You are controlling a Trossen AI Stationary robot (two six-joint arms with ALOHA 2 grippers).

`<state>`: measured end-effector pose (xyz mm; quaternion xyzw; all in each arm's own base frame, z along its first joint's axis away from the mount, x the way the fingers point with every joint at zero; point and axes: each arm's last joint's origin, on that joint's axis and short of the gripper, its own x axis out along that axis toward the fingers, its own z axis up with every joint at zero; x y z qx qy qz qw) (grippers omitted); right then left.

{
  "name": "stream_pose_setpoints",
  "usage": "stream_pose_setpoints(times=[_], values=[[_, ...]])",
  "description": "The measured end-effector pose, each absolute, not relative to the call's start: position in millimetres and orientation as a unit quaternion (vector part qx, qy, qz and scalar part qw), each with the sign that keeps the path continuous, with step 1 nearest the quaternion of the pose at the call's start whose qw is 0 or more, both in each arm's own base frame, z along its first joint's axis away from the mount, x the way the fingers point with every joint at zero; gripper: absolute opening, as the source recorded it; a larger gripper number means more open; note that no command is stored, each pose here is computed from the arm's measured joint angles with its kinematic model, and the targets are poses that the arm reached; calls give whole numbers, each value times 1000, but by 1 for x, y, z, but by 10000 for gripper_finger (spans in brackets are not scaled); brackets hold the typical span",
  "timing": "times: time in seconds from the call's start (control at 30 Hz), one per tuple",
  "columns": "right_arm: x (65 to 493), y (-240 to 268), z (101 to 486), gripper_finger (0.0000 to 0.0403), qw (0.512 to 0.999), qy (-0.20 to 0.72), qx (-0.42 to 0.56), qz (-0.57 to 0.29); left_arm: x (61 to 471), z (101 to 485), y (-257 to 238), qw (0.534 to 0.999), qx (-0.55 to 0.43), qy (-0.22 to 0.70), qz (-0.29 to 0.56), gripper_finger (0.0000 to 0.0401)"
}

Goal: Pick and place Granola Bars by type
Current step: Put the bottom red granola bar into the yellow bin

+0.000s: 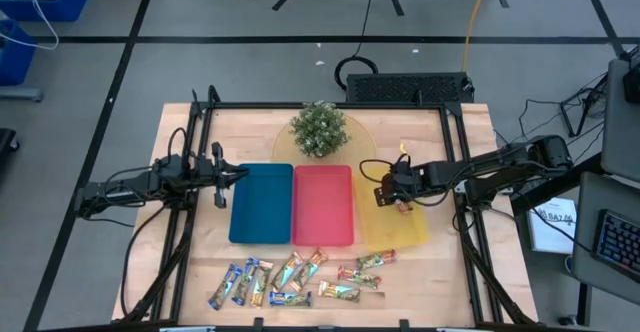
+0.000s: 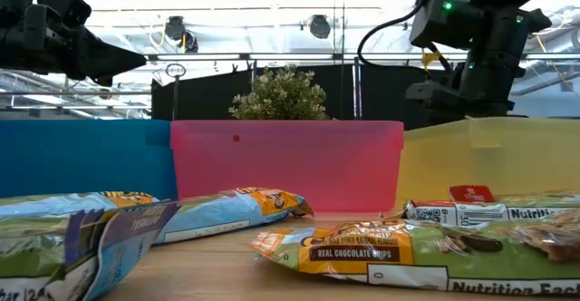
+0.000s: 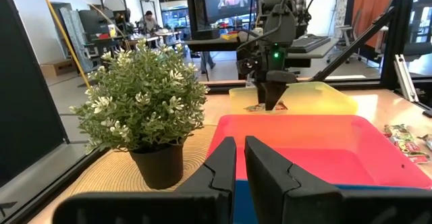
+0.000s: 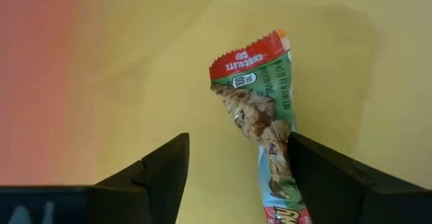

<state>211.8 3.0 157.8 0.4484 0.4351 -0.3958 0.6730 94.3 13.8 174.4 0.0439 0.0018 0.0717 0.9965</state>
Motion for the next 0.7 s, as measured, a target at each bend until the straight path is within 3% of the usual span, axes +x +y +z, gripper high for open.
stream_pose_setpoints(times=[0.43,0.7], values=[[230,2,193,238,713,417,416,-380,94,174,14,996,44,2,72,42],[229,2,206,238,705,444,395,-389,94,174,14,996,44,2,72,42]])
